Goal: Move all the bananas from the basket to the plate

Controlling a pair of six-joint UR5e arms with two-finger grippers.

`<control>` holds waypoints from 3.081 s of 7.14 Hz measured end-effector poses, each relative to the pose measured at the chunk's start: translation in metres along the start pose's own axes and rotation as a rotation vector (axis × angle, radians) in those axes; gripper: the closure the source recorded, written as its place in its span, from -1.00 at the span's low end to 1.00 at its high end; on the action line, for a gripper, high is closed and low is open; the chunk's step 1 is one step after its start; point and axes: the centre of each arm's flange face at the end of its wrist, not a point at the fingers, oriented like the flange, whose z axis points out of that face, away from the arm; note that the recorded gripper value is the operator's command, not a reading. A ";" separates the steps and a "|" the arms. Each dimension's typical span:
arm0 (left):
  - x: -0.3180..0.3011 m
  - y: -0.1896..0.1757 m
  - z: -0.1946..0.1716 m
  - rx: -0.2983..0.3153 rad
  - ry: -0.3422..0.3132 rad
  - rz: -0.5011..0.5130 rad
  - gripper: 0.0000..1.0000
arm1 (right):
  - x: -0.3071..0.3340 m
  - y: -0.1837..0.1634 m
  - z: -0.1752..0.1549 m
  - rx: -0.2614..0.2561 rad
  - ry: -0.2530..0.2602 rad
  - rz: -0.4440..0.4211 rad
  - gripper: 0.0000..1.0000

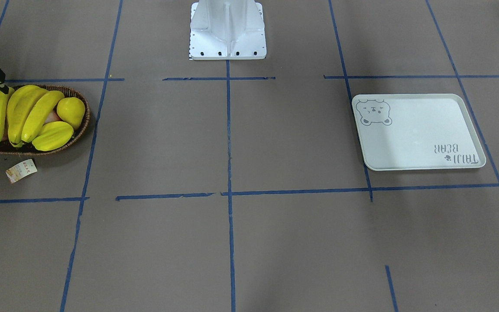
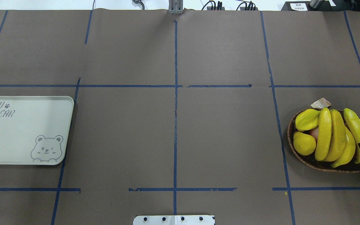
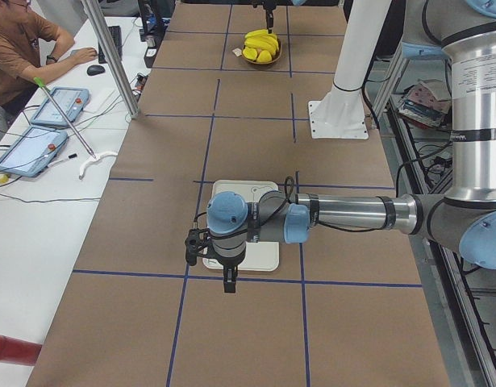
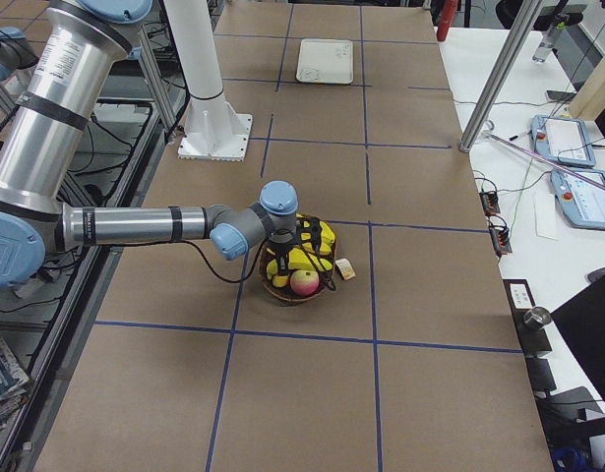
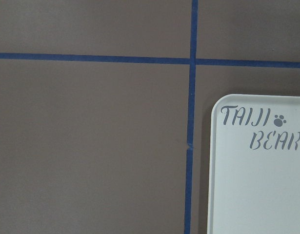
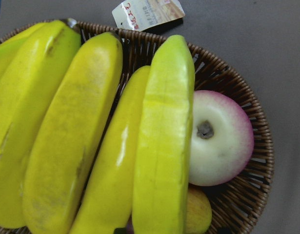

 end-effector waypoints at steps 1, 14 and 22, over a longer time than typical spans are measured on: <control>0.001 0.000 -0.001 0.001 0.000 0.001 -1.00 | 0.003 -0.001 0.004 -0.004 0.008 0.004 -0.37; 0.006 -0.014 -0.006 0.014 0.000 0.010 -1.00 | 0.008 0.024 -0.038 -0.019 -0.080 0.027 0.99; 0.021 -0.024 -0.014 0.033 0.049 0.027 -1.00 | -0.149 -0.155 -0.158 0.068 -0.159 -0.117 0.99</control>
